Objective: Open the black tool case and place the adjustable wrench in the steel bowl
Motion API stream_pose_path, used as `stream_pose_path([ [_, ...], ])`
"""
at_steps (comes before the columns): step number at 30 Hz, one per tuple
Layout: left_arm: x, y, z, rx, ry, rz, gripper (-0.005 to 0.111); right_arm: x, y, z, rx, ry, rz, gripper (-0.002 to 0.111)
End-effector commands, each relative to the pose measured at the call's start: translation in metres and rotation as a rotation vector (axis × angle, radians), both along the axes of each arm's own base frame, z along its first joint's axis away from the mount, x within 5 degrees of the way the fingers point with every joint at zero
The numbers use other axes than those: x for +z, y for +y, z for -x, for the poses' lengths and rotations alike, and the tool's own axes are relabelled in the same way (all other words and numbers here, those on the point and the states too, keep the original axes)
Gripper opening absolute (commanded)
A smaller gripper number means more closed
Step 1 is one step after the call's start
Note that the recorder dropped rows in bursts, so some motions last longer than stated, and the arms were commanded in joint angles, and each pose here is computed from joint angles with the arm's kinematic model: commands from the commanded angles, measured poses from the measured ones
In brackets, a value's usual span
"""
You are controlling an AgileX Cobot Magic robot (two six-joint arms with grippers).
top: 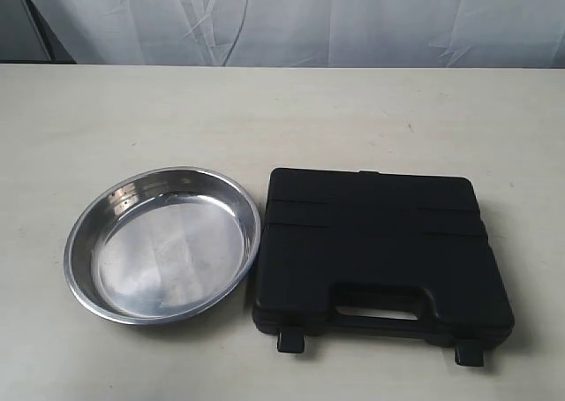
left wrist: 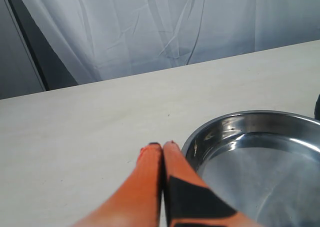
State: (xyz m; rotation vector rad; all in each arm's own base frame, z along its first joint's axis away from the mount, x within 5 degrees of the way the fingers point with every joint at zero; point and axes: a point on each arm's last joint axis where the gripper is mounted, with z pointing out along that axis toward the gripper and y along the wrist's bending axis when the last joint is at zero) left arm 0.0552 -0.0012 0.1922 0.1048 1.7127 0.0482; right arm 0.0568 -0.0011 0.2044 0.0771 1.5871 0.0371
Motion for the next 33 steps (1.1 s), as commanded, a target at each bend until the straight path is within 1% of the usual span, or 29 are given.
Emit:
stream_pose_path([
  [1,-0.001,0.000,0.000,-0.002,0.007,0.009,0.000,0.023,-0.005,0.003,-0.036,-0.269,-0.139,-0.001],
  [4,-0.001,0.000,0.000,-0.002,0.007,0.009,0.000,0.033,-0.009,0.007,-0.063,-0.389,-0.205,-0.001],
  [6,-0.001,0.000,0.000,-0.002,0.007,0.009,0.000,0.040,-0.011,0.010,-0.084,-0.477,-0.217,-0.001],
  [7,-0.001,0.000,0.000,-0.002,0.007,0.009,0.000,0.043,-0.014,0.012,-0.100,-0.532,-0.260,-0.001],
  [8,-0.001,0.000,0.000,-0.002,0.007,0.009,0.000,0.046,-0.017,0.015,-0.103,-0.579,-0.352,-0.001],
  [9,-0.001,0.000,0.000,-0.002,0.007,0.009,0.000,0.047,-0.019,0.016,-0.093,-0.615,-0.479,-0.001],
  [11,-0.001,0.000,0.000,-0.002,0.007,0.009,0.000,0.049,-0.024,0.017,-0.080,-0.639,-0.711,-0.001],
  [12,-0.001,0.000,0.000,-0.002,0.007,0.009,0.000,0.049,-0.025,0.017,-0.081,-0.634,-0.779,-0.001],
  [14,-0.001,0.000,0.000,-0.002,0.007,0.009,0.000,0.054,-0.027,0.018,-0.087,-0.643,-0.839,-0.001],
  [16,-0.001,0.000,0.000,-0.002,0.007,0.009,0.000,0.063,-0.030,0.024,-0.113,-0.714,-0.783,-0.001],
  [17,-0.001,0.000,0.000,-0.002,0.007,0.009,0.000,0.078,-0.033,0.030,-0.172,-0.782,-0.650,-0.001],
  [19,-0.001,0.000,0.000,-0.002,0.007,0.009,0.000,0.096,-0.034,0.033,-0.213,-0.821,-0.562,-0.001],
  [21,-0.001,0.000,0.000,-0.002,0.007,0.009,0.000,0.114,-0.034,0.032,-0.252,-0.821,-0.432,-0.001],
  [23,-0.001,0.000,0.000,-0.002,0.007,0.009,0.000,0.130,-0.031,0.027,-0.288,-0.811,-0.257,-0.001],
  [26,-0.001,0.000,0.000,-0.002,0.007,0.009,0.000,0.158,-0.025,0.011,-0.294,-0.763,-0.016,-0.001],
  [28,-0.001,0.000,0.000,-0.002,0.007,0.009,0.000,0.175,-0.020,-0.009,-0.243,-0.669,0.049,-0.001],
  [29,-0.001,0.000,0.000,-0.002,0.007,0.009,0.000,0.181,-0.017,-0.024,-0.200,-0.577,0.075,-0.001],
  [31,-0.001,0.000,0.000,-0.002,0.007,0.009,0.000,0.184,-0.009,-0.058,-0.094,-0.321,0.113,-0.001],
  [33,-0.001,0.000,0.000,-0.002,0.007,0.009,0.000,0.182,0.000,-0.093,0.046,0.039,0.161,-0.001],
])
